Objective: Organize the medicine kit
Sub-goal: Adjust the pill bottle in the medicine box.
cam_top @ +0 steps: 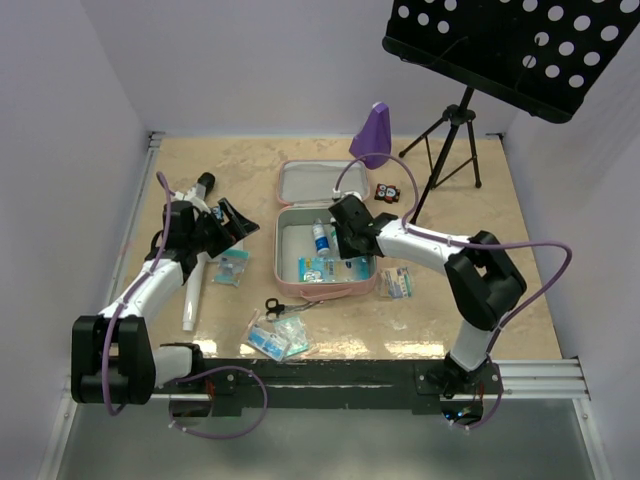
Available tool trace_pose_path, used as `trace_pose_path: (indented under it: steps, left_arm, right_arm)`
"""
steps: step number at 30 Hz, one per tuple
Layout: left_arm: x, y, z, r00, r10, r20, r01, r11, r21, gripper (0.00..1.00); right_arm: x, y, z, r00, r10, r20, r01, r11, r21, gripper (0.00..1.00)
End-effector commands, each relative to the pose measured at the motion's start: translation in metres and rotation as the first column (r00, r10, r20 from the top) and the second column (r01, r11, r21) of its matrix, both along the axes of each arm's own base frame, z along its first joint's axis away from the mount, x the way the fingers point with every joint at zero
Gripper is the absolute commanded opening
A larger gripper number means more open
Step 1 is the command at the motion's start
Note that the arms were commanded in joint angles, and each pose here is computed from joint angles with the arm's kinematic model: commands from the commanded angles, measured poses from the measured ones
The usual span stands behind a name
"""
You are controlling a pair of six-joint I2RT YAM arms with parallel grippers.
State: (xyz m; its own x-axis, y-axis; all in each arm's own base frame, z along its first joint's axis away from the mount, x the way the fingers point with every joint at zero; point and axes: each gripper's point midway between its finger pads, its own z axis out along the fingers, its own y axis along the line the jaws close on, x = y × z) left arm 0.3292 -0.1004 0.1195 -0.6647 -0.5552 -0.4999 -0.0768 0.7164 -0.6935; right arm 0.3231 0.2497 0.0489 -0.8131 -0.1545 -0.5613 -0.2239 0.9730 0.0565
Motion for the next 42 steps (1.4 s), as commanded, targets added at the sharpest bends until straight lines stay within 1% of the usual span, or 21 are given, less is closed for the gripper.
trace_pose_path:
  steps: [1,4,5,7,9,10,11,13,14,16,21,23,26,31,35,39,42]
  left_arm:
    - [0.002,0.000,0.000,1.000,-0.015,0.019,0.015,1.000,0.017,1.00]
    - [0.003,0.000,0.002,1.000,-0.012,0.025,0.012,1.000,0.018,1.00]
    - [0.002,0.000,0.001,1.000,-0.012,0.020,0.012,1.000,0.018,1.00]
    - [0.003,0.001,0.002,1.000,-0.008,0.025,0.008,1.000,0.020,1.00]
    - [0.004,0.004,0.007,0.999,0.010,0.045,-0.012,0.999,0.033,1.00]
    - [0.003,0.005,0.009,0.999,0.016,0.052,-0.018,0.999,0.035,1.00]
    - [0.003,0.007,0.012,0.998,0.023,0.063,-0.025,0.999,0.038,1.00]
    - [0.005,0.006,0.017,0.997,0.019,0.079,-0.023,0.999,0.040,1.00]
    - [0.000,0.007,0.012,0.999,0.020,0.044,-0.022,0.999,0.044,1.00]
    - [0.000,0.008,0.011,0.999,0.018,0.032,-0.020,0.998,0.053,1.00]
    - [-0.002,0.008,0.007,1.000,0.020,0.023,-0.022,0.998,0.051,1.00]
    - [-0.002,0.008,0.009,0.999,0.021,0.026,-0.022,0.998,0.050,1.00]
    - [-0.002,0.008,0.010,0.999,0.021,0.029,-0.023,0.998,0.054,1.00]
    - [-0.002,0.009,0.006,1.000,0.023,0.018,-0.024,0.998,0.060,1.00]
    - [-0.002,0.008,0.005,1.000,0.023,0.016,-0.024,0.998,0.055,1.00]
    - [-0.002,0.009,0.005,1.000,0.023,0.015,-0.024,0.998,0.055,1.00]
    - [-0.002,0.010,0.006,1.000,0.025,0.019,-0.026,0.998,0.060,1.00]
  right_arm:
    - [0.008,0.026,0.065,0.991,0.054,0.120,-0.068,0.990,0.122,0.00]
    - [0.001,0.042,0.096,0.982,0.103,0.160,-0.129,0.978,0.163,0.01]
    - [-0.001,0.046,0.102,0.980,0.114,0.165,-0.143,0.975,0.171,0.04]
    - [0.001,0.060,0.112,0.974,0.138,0.179,-0.172,0.966,0.192,0.13]
    - [0.003,0.074,0.111,0.968,0.170,0.184,-0.206,0.958,0.200,0.20]
    - [0.003,0.083,0.111,0.965,0.191,0.180,-0.228,0.951,0.211,0.22]
    - [0.003,0.088,0.100,0.965,0.211,0.155,-0.240,0.950,0.201,0.22]
    - [0.004,0.100,0.081,0.963,0.243,0.121,-0.261,0.950,0.173,0.21]
    - [0.006,0.102,0.070,0.964,0.245,0.100,-0.259,0.953,0.158,0.20]
    - [0.009,0.104,0.055,0.965,0.250,0.080,-0.259,0.956,0.137,0.18]
    - [0.024,0.100,0.030,0.980,0.189,0.065,-0.196,0.974,0.112,0.14]
    - [0.029,0.093,0.020,0.987,0.155,0.050,-0.160,0.979,0.125,0.11]
    - [0.039,0.081,0.019,0.993,0.098,0.059,-0.106,0.983,0.151,0.09]
    - [0.046,0.057,0.009,0.998,0.029,0.052,-0.035,0.993,0.114,0.07]
    - [0.049,0.047,0.008,0.998,-0.015,0.055,0.008,0.992,0.129,0.06]
    - [0.049,0.044,0.012,0.998,-0.036,0.056,0.027,0.988,0.154,0.07]
    - [0.051,0.052,0.032,0.996,-0.011,0.091,-0.008,0.979,0.205,0.09]
